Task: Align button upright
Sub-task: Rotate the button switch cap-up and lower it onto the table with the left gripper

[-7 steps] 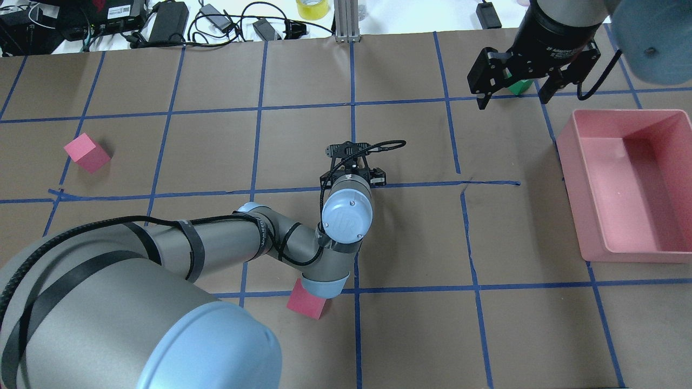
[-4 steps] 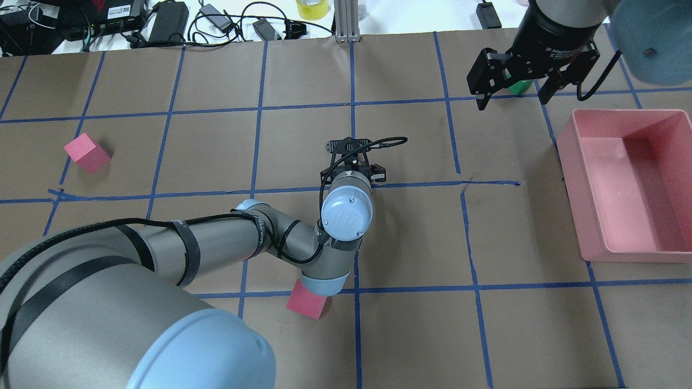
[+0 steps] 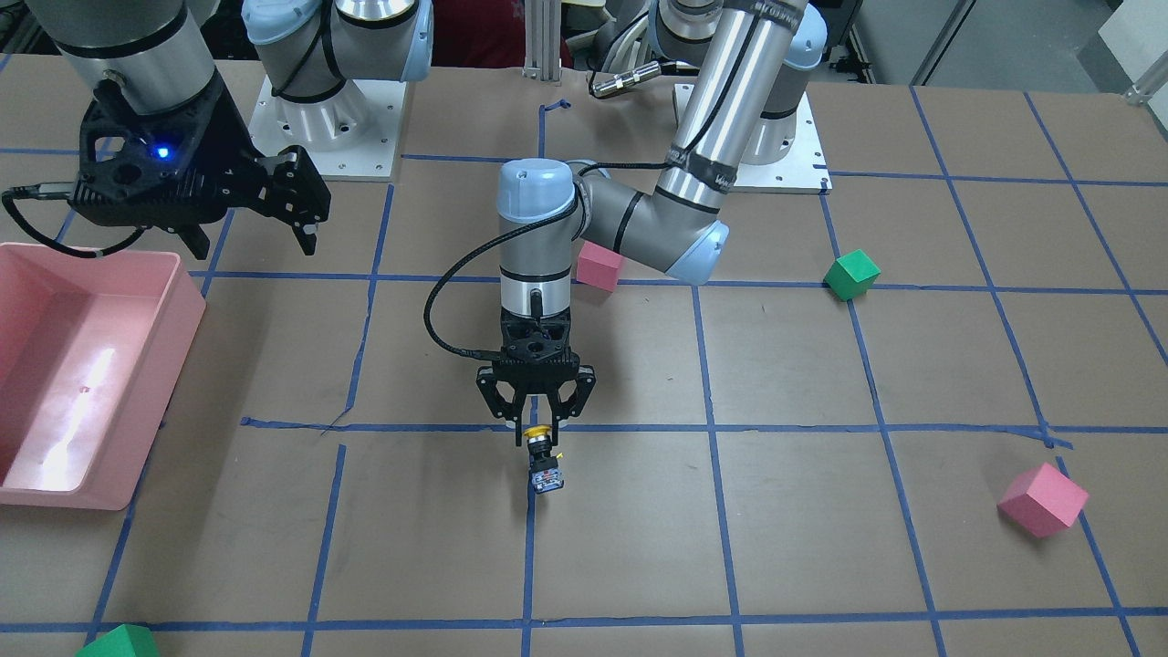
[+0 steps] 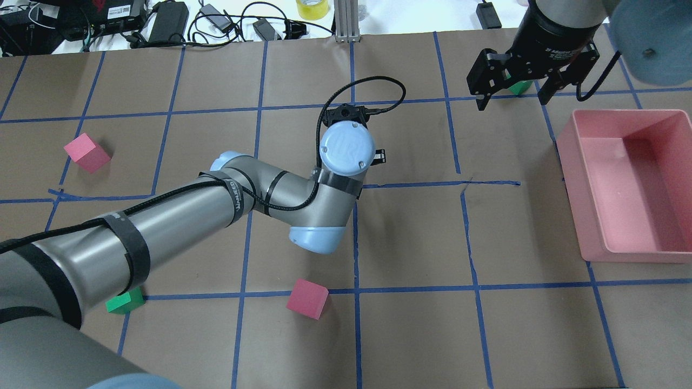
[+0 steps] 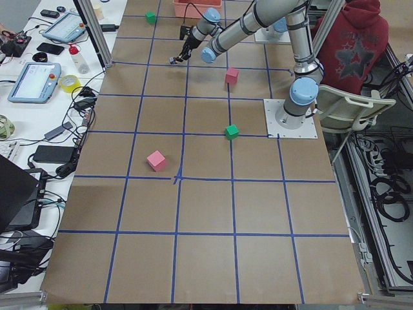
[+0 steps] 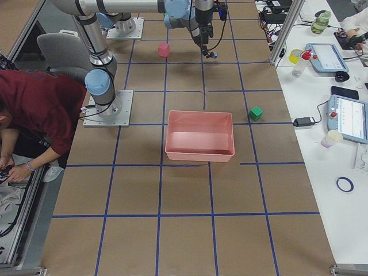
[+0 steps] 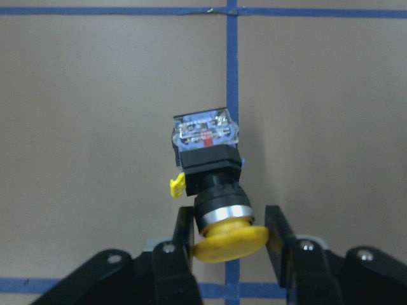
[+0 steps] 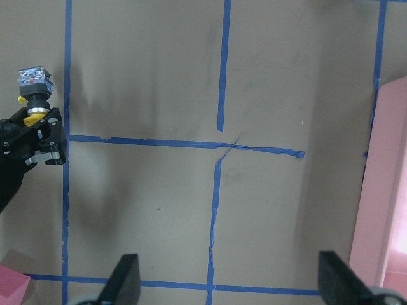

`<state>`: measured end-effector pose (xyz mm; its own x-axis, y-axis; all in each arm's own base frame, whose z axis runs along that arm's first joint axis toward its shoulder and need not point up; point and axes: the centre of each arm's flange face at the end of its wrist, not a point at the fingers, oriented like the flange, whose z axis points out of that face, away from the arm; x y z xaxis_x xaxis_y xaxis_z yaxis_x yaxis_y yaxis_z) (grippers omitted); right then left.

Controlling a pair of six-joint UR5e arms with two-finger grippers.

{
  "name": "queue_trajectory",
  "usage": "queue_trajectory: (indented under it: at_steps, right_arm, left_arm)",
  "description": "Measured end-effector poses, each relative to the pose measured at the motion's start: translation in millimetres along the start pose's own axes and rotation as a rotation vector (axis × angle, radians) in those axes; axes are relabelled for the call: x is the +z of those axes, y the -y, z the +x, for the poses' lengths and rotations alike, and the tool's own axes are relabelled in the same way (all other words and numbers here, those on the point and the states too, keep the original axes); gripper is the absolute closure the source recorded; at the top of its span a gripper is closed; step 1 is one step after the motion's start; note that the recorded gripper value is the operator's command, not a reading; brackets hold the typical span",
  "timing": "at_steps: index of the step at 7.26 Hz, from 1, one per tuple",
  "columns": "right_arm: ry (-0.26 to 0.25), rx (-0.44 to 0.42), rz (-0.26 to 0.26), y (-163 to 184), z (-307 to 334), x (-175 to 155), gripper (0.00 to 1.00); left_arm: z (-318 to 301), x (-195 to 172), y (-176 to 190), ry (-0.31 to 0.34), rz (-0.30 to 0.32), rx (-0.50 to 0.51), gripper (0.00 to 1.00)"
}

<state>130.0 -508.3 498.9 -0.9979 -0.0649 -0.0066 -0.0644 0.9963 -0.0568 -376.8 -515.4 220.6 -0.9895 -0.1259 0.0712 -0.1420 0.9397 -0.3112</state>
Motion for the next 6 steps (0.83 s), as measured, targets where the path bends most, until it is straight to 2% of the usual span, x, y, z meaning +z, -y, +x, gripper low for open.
queue_trajectory:
  at_steps: [1, 2, 5, 6]
  right_arm:
    - [0.000, 0.000, -0.001, 0.0, 0.1, 0.3, 0.00]
    - [-0.001, 0.000, -0.001, 0.0, 0.1, 0.6, 0.00]
    - [-0.003, -0.003, -0.003, -0.2, 0.4, 1.5, 0.00]
    - [-0.003, -0.004, -0.003, -0.2, 0.6, 1.6, 0.00]
  left_arm:
    - [1.2, -5.5, 13.1, -0.016, -0.156, -0.093, 1.00]
    - [-4.5, -11.4, 30.4, -0.028, -0.277, -0.179, 1.00]
    - [-24.5, -5.9, 60.8, -0.104, -0.536, -0.441, 1.00]
    - [-25.2, 2.6, 66.5, -0.144, -0.597, -0.505, 1.00]
